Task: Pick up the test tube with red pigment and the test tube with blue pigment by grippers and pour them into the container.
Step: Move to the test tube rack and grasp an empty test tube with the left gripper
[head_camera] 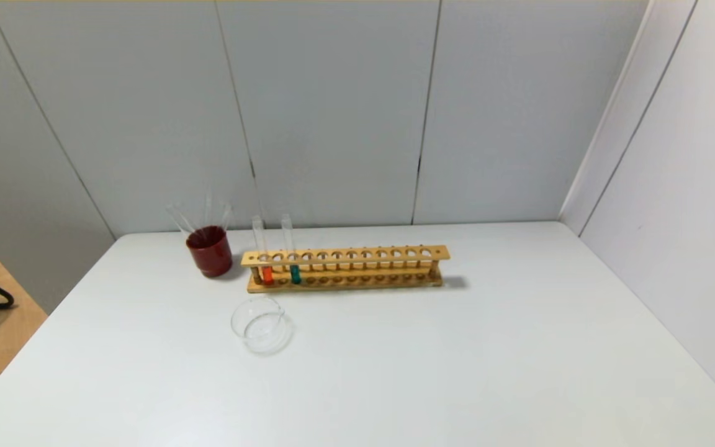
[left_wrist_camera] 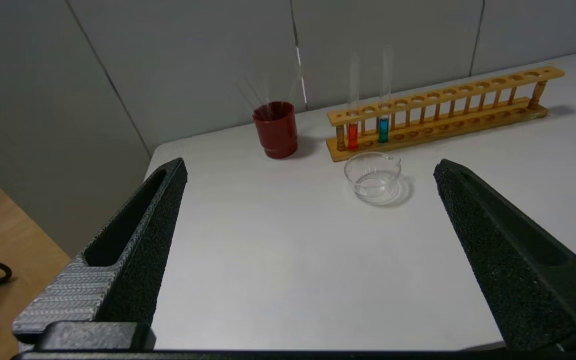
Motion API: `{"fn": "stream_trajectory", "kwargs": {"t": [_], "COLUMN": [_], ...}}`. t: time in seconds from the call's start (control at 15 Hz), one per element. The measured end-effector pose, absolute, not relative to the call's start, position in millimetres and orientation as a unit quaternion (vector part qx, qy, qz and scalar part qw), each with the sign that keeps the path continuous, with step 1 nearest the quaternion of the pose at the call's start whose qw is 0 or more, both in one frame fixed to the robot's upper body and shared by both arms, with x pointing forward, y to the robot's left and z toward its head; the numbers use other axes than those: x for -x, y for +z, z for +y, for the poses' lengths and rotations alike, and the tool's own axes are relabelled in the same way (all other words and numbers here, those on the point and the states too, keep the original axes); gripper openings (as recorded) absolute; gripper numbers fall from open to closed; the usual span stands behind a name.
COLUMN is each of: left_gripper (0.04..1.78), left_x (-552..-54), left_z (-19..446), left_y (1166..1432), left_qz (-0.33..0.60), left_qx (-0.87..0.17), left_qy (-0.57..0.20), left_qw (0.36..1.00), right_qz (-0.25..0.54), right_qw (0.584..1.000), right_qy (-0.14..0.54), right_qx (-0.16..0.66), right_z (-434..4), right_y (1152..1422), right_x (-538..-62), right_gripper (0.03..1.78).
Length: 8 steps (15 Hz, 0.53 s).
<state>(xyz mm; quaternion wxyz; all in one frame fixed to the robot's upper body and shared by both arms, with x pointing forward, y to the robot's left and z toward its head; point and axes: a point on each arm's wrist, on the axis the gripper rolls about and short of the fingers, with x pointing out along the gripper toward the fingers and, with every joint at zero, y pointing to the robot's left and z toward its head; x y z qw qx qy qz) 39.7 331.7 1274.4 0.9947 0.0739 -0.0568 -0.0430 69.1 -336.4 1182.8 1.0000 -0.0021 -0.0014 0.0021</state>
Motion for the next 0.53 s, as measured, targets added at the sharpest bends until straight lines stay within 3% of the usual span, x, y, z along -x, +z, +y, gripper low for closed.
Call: {"fn": "stream_trajectory", "kwargs": {"t": [0.27,0.53], "left_gripper": [1.74,1.74], "left_x": [-50.7,-93.5], "left_z": [331.8,331.0], "left_y": [1345.2,1392.0], "left_qz": [-0.059,-0.019], "left_qx": [-0.085,-0.082], "left_qy": [-0.049,-0.063], "left_qw": [0.993,0.994], "right_qz": [-0.001,-0.001], "right_qw": [1.0,1.0], "right_qy": [0.002,0.002], "right_qx": [0.002,0.002], "right_z": [-336.4,-336.4], "right_y": [1182.8,1182.8], "right_x": [-69.1,-69.1], "right_gripper": [1.75,1.75]}}
